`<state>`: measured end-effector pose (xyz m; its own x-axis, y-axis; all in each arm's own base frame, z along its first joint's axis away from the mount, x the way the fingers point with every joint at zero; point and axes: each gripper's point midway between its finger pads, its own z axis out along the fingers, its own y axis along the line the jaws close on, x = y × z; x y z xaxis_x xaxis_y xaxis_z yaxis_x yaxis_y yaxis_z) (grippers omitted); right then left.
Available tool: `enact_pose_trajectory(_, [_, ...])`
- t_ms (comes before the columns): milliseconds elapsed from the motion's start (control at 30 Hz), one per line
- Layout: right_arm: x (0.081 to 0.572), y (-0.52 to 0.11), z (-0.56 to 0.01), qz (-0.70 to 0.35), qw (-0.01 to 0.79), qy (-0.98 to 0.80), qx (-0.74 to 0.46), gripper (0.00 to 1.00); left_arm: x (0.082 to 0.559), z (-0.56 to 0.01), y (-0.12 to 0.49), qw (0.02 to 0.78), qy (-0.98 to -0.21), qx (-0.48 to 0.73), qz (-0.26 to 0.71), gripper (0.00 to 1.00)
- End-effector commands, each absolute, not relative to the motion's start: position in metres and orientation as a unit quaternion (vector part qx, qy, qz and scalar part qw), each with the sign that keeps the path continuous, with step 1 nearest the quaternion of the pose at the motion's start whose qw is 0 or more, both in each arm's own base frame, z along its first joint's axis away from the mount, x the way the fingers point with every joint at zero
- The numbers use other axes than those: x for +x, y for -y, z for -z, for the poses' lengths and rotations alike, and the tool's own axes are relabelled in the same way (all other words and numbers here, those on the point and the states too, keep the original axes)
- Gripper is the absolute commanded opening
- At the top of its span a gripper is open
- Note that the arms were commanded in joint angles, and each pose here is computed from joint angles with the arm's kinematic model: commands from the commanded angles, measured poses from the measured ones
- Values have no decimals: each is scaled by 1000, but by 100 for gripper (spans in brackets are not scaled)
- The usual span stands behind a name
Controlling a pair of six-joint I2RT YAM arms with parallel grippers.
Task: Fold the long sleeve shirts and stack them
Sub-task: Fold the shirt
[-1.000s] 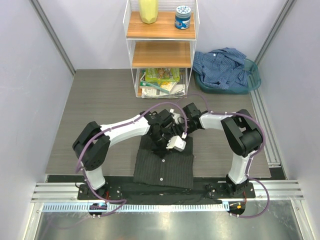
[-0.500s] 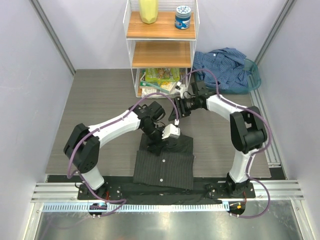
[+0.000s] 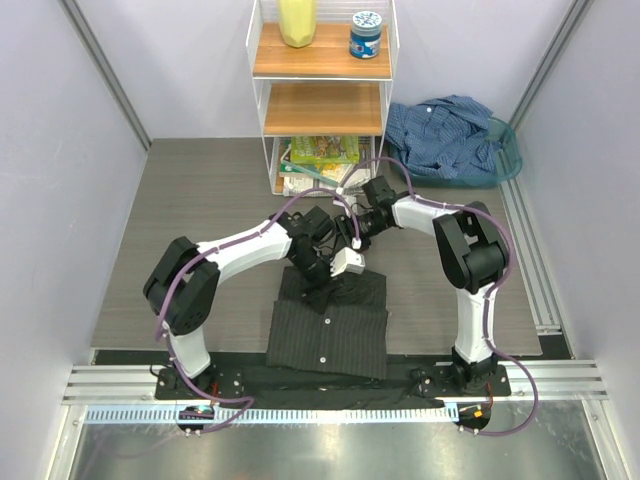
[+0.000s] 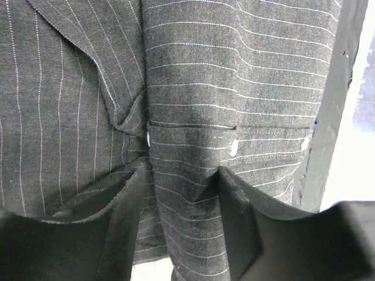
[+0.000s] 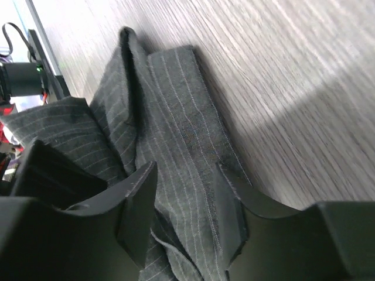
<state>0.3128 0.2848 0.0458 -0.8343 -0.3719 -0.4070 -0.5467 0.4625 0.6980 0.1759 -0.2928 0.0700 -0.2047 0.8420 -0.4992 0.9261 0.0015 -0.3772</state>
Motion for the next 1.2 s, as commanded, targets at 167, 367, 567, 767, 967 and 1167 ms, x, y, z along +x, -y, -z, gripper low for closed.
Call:
enact_pose_trajectory(167, [312,-281,-19,-429,94,-849,-295,34,180,-86,305,98,-678,636,356,11])
enact_pose_trajectory(367, [311,-278,-15,-423,94,-850,-299,30,199,-95,302,125,-676,638,347,2])
enact_pose_trajectory(567, [309,-279,-15,-425,90,-849,-301,30,233,-100,302,159,-678,634,336,0])
enact_pose_trajectory(767, [309,-280,-18,-428,90,-846,-304,30,261,-100,304,199,-667,642,322,0])
enact_pose_trajectory(967, [311,-281,-21,-431,88,-845,-304,30,285,-97,303,229,-662,646,304,0])
enact_pose_trajectory(1167, [313,-282,-21,-433,87,-843,-306,29,290,-91,305,242,-646,657,305,0])
